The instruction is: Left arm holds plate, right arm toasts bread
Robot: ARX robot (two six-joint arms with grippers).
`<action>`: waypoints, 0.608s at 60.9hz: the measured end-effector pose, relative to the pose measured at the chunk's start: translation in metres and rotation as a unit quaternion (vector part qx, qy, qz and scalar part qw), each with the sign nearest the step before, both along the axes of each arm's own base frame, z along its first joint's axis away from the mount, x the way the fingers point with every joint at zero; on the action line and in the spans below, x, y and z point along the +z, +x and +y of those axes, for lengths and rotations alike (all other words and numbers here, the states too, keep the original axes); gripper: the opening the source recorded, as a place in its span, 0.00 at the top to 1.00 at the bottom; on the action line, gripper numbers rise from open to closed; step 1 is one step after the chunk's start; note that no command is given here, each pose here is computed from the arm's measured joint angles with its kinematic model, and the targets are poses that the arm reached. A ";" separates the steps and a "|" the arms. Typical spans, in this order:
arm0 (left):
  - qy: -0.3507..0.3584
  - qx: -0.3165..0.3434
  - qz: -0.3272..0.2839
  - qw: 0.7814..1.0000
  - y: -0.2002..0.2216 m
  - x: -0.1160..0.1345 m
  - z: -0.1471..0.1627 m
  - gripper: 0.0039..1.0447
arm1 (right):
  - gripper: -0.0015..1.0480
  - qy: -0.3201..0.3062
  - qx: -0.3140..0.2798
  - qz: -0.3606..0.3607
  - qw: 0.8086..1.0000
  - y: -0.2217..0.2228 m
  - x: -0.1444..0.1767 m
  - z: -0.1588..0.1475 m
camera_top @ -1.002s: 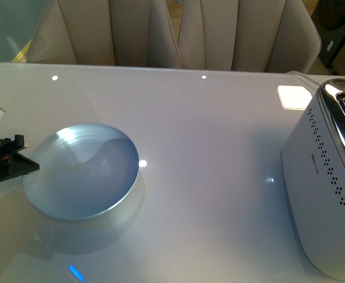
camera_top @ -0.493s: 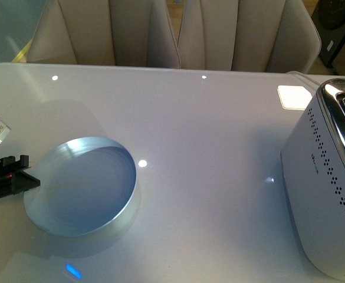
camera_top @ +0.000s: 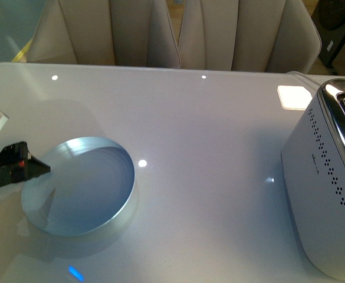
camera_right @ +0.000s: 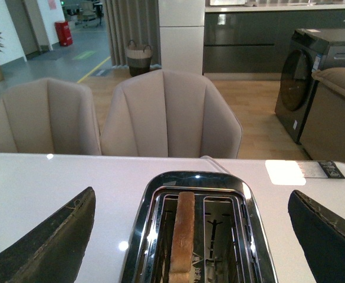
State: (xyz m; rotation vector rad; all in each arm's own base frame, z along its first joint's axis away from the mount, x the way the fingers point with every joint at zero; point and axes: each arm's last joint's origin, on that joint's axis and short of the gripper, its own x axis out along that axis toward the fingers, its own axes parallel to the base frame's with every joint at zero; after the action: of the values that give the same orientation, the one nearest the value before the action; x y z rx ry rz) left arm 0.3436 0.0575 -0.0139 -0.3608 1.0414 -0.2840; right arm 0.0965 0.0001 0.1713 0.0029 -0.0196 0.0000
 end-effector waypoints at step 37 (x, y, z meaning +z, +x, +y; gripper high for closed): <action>0.055 0.040 -0.233 0.970 -0.026 0.177 -0.047 0.06 | 0.08 0.000 0.000 0.000 1.000 0.000 0.000 0.000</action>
State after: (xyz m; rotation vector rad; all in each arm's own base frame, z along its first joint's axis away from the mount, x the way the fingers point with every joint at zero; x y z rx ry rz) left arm 0.3179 0.0101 0.1632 -0.2201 0.5751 -0.2235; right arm 0.0965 0.0001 0.1713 0.0029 -0.0196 -0.0004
